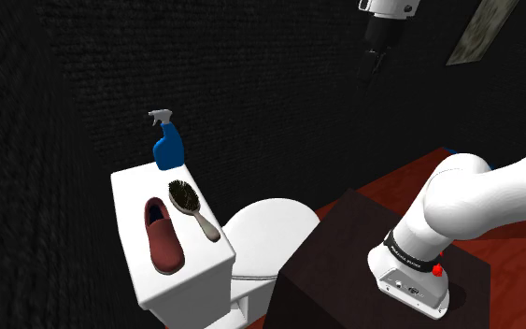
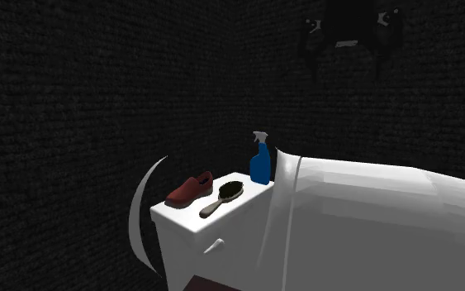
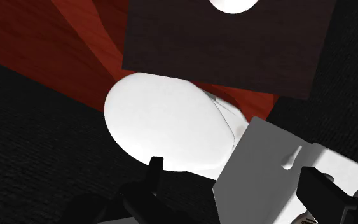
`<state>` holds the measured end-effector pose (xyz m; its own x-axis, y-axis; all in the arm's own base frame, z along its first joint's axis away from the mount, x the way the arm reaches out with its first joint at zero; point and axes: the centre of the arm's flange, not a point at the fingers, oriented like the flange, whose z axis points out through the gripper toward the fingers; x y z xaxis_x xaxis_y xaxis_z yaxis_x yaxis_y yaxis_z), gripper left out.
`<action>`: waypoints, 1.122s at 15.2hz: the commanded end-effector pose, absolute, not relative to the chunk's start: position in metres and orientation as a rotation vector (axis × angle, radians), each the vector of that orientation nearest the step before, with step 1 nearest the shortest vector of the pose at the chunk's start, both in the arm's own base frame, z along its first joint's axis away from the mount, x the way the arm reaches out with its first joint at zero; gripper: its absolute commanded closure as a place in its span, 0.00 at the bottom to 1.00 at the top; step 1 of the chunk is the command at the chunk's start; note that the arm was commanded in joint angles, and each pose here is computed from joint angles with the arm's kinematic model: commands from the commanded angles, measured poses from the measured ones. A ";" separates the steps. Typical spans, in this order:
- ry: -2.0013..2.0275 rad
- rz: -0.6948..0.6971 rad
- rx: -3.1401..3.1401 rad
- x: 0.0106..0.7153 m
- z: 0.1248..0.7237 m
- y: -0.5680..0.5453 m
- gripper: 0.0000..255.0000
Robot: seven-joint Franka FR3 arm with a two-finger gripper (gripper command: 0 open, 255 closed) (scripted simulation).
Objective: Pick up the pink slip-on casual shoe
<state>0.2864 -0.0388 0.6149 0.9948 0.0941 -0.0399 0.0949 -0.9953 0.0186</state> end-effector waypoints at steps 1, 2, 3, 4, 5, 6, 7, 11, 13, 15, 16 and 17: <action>0.148 -0.061 3.117 0.286 0.615 -0.039 0.00; 0.138 -0.067 3.118 0.292 0.609 -0.028 0.00; 0.129 -0.074 3.119 0.298 0.603 -0.018 0.00; 0.119 -0.080 3.121 0.303 0.597 -0.007 0.00; 0.109 -0.086 3.122 0.309 0.592 0.004 0.00; 0.100 -0.093 3.123 0.315 0.586 0.014 0.00; 0.090 -0.099 3.124 0.320 0.580 0.025 0.00; 0.051 -0.125 3.127 0.344 0.556 0.066 0.00; 0.032 -0.138 3.129 0.356 0.544 0.087 0.00; 0.013 -0.151 3.130 0.368 0.532 0.107 0.00; 0.003 -0.157 3.131 0.374 0.526 0.118 0.00; -0.007 -0.164 3.132 0.380 0.520 0.128 0.00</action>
